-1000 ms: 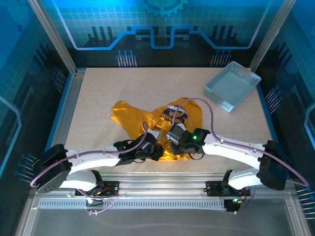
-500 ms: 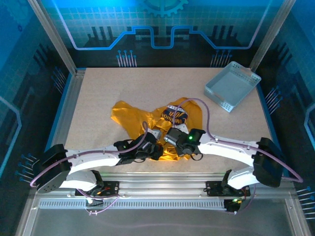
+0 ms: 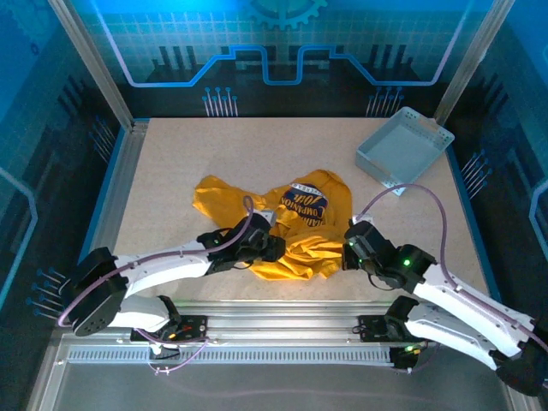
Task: Fold the inside-out t-shirt
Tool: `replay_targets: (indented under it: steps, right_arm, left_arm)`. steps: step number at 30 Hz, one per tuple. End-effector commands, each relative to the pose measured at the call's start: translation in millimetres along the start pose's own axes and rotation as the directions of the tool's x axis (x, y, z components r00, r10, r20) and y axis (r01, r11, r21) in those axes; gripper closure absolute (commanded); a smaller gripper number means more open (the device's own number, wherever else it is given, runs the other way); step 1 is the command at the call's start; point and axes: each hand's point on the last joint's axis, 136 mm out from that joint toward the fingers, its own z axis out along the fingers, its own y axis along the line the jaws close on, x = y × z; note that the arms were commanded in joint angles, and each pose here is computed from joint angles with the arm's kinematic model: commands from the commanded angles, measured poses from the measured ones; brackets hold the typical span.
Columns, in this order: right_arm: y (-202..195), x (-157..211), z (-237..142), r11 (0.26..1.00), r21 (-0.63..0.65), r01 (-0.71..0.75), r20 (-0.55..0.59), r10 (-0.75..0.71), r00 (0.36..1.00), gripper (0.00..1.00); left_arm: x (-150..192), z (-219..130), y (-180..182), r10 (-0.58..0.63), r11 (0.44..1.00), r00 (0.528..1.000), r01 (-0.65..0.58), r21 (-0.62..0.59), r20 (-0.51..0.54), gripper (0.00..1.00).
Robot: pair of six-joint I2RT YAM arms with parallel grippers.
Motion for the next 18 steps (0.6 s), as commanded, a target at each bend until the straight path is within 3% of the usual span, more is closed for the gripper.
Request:
replay_targets:
  steps: [1, 8, 12, 16, 18]
  right_arm:
    - [16.2, -8.5, 4.8, 0.997, -0.068, -0.034, 0.009, 0.035, 0.999, 1.0]
    - [17.4, -10.6, 6.5, 0.998, -0.054, -0.019, -0.002, 0.019, 1.0, 1.0]
    - [19.7, -17.3, -3.7, 0.997, -0.075, -0.011, 0.027, 0.013, 1.0, 1.0]
    - [20.9, -21.4, -11.4, 0.996, -0.087, -0.008, 0.039, 0.011, 0.999, 1.0]
    - [21.7, -24.0, -15.2, 0.996, -0.093, 0.001, 0.052, 0.004, 0.999, 1.0]
  left_arm:
    - [-8.6, -9.5, -1.5, 0.097, 0.994, 0.995, -0.097, -0.05, -0.001, 0.55]
    - [-19.4, -16.3, -38.8, 0.327, 0.944, 0.945, -0.327, -0.036, 0.005, 0.27]
    - [-17.3, 1.8, -49.5, 0.367, 0.929, 0.929, -0.369, -0.034, -0.044, 0.19]
    - [-15.9, 22.4, -59.5, 0.392, 0.918, 0.915, -0.396, -0.032, -0.092, 0.18]
    - [-16.9, 33.5, -57.7, 0.386, 0.917, 0.915, -0.395, -0.061, -0.12, 0.27]
